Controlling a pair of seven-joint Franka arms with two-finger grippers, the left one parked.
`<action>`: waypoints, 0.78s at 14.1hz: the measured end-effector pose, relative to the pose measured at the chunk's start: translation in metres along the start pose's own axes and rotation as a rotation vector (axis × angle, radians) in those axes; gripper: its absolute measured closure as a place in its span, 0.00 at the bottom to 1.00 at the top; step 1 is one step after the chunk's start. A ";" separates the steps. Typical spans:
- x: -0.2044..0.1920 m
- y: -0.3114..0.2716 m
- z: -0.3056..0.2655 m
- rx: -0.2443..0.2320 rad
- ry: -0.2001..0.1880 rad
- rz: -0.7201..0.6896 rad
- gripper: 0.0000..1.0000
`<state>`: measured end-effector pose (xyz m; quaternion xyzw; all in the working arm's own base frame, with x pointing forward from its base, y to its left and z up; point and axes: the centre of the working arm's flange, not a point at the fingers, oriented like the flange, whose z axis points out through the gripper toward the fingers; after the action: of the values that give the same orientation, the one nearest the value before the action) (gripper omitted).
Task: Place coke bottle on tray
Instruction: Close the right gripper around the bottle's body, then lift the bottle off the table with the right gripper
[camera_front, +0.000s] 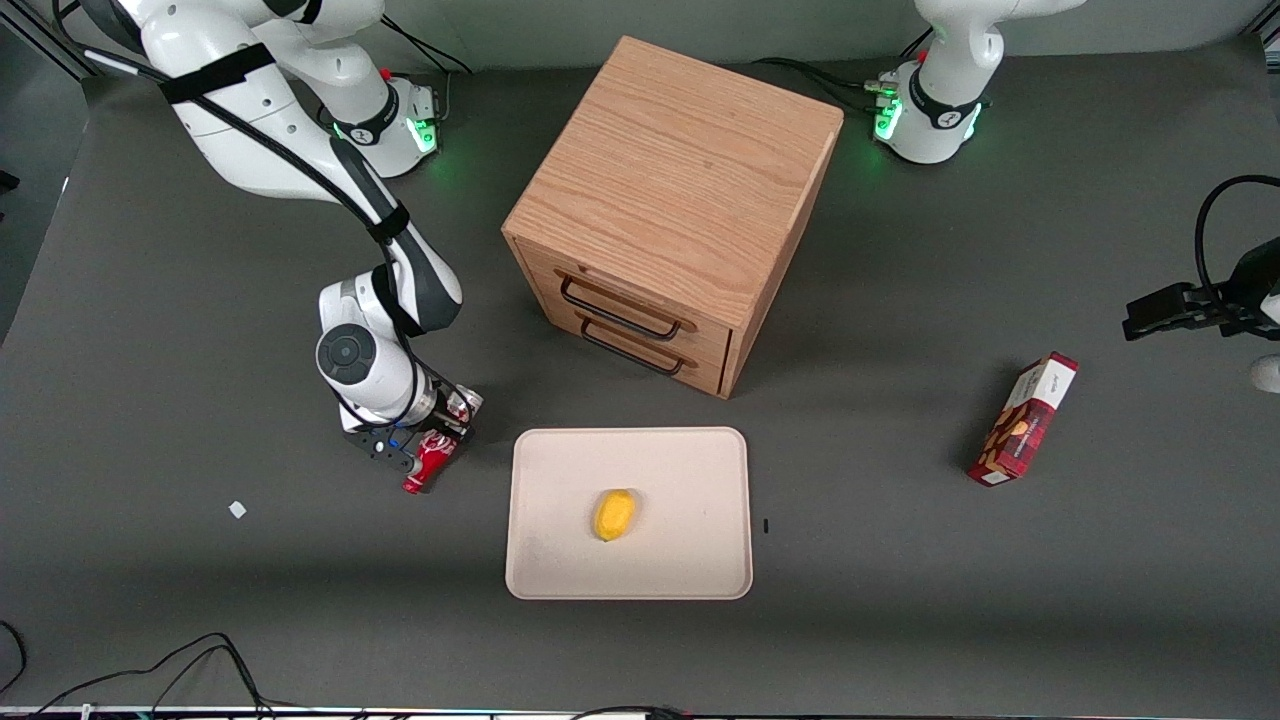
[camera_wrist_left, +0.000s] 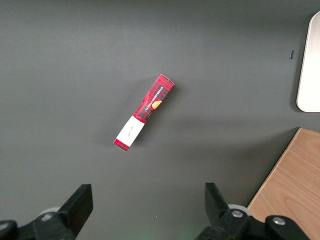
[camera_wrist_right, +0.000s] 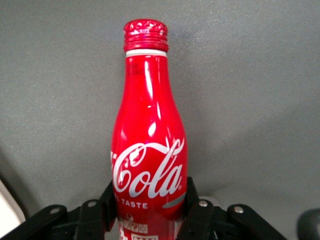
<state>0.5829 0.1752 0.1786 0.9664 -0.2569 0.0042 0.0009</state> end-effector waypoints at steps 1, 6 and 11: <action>0.000 0.000 0.000 0.000 0.000 0.000 0.46; 0.005 0.002 -0.008 0.008 0.013 0.006 0.46; 0.024 0.016 -0.107 -0.051 -0.022 0.007 0.46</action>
<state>0.5950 0.1492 0.2856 0.9652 -0.2601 -0.0129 0.0229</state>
